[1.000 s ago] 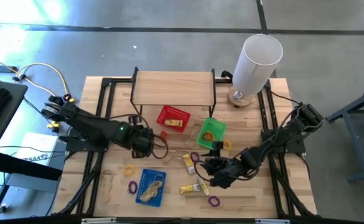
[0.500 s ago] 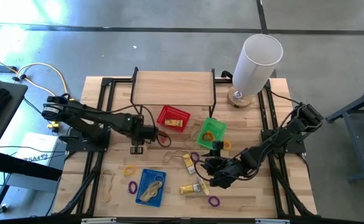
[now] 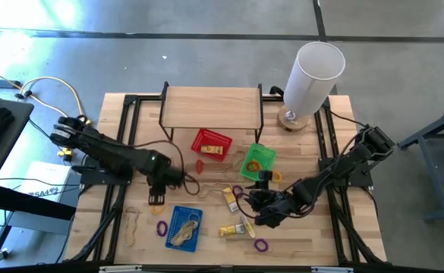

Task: Pick & Place Office Desk Supplies
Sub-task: Put the yellow spring keychain into the green bin

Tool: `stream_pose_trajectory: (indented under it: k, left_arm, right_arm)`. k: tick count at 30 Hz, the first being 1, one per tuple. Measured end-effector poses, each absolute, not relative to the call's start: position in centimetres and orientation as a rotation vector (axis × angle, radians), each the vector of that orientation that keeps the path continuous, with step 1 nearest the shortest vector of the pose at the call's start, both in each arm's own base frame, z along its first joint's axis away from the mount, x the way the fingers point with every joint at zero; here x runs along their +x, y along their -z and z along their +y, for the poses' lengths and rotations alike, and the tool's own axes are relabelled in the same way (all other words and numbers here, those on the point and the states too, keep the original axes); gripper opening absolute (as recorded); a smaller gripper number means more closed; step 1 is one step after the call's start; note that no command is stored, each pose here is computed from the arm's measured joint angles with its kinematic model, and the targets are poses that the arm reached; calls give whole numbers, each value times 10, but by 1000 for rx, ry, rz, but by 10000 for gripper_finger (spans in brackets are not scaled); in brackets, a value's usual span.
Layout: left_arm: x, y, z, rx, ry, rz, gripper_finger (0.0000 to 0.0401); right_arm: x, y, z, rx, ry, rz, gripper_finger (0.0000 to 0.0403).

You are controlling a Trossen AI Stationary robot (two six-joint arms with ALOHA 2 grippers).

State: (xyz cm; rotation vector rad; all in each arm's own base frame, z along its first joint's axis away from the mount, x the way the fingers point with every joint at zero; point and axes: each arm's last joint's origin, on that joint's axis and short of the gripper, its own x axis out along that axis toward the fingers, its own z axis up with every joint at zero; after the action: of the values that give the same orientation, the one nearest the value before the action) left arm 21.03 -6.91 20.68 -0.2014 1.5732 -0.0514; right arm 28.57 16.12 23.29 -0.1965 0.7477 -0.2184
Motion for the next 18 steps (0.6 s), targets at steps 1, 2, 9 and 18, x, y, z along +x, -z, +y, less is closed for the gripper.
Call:
stream_pose_trajectory:
  k: [1, 2, 9, 18]
  left_arm:
    - [209, -207, -74, -196, 61, 1571, 129]
    - [208, -207, -79, -194, 66, 1570, 129]
    - [201, -207, -102, -213, 75, 1563, 129]
    - [192, -206, -121, -111, -65, 1465, 129]
  right_arm:
    - [286, -233, 161, -196, 221, 748, 168]
    - [287, -233, 160, -194, 223, 748, 168]
    - [290, -233, 153, -185, 241, 753, 168]
    - [293, -233, 148, -181, 255, 756, 168]
